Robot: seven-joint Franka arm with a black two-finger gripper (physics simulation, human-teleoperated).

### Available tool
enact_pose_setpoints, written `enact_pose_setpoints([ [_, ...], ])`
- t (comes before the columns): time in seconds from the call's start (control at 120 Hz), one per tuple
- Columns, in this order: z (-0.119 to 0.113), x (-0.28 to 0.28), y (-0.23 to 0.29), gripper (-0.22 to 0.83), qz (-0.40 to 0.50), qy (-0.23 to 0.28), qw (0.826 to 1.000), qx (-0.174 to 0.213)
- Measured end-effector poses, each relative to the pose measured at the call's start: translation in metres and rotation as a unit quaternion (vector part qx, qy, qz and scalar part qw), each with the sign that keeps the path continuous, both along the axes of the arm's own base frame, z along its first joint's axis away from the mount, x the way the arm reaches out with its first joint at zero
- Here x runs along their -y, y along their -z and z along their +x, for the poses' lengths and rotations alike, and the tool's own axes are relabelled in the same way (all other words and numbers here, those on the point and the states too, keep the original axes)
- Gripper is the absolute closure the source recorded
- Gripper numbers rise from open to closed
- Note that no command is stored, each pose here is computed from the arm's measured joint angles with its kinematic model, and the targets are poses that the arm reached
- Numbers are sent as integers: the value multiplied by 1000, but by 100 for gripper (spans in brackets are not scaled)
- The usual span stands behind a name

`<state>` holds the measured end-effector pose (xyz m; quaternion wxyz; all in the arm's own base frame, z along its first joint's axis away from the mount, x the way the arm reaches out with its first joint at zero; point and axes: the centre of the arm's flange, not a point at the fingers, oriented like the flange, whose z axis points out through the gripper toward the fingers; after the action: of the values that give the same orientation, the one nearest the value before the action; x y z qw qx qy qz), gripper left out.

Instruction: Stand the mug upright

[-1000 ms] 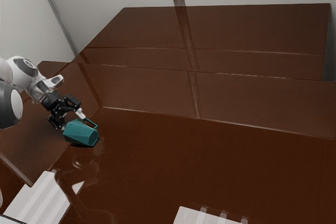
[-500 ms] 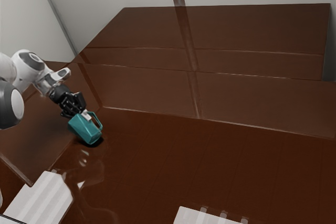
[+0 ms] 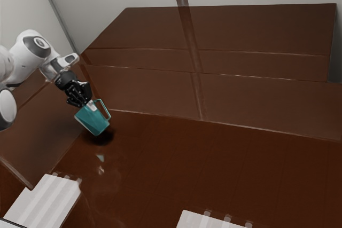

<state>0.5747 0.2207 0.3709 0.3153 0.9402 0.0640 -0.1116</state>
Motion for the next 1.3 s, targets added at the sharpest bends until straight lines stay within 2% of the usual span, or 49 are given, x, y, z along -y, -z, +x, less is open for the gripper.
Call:
enact_pose_setpoints([
  [0.167, -12, 76, -51, 78, 107, 76, 990, 45],
  [0.333, -28, 148, -71, 78, 231, 147, 957, 94],
  [0.5, -43, 212, -80, 78, 293, 173, 930, 141],
  [0.675, -65, 216, -77, 78, 321, 123, 928, 143],
  [0.8, -73, 225, -69, 79, 329, 93, 930, 135],
  [1.3, -58, 249, -2, 78, 336, 4, 939, 76],
])
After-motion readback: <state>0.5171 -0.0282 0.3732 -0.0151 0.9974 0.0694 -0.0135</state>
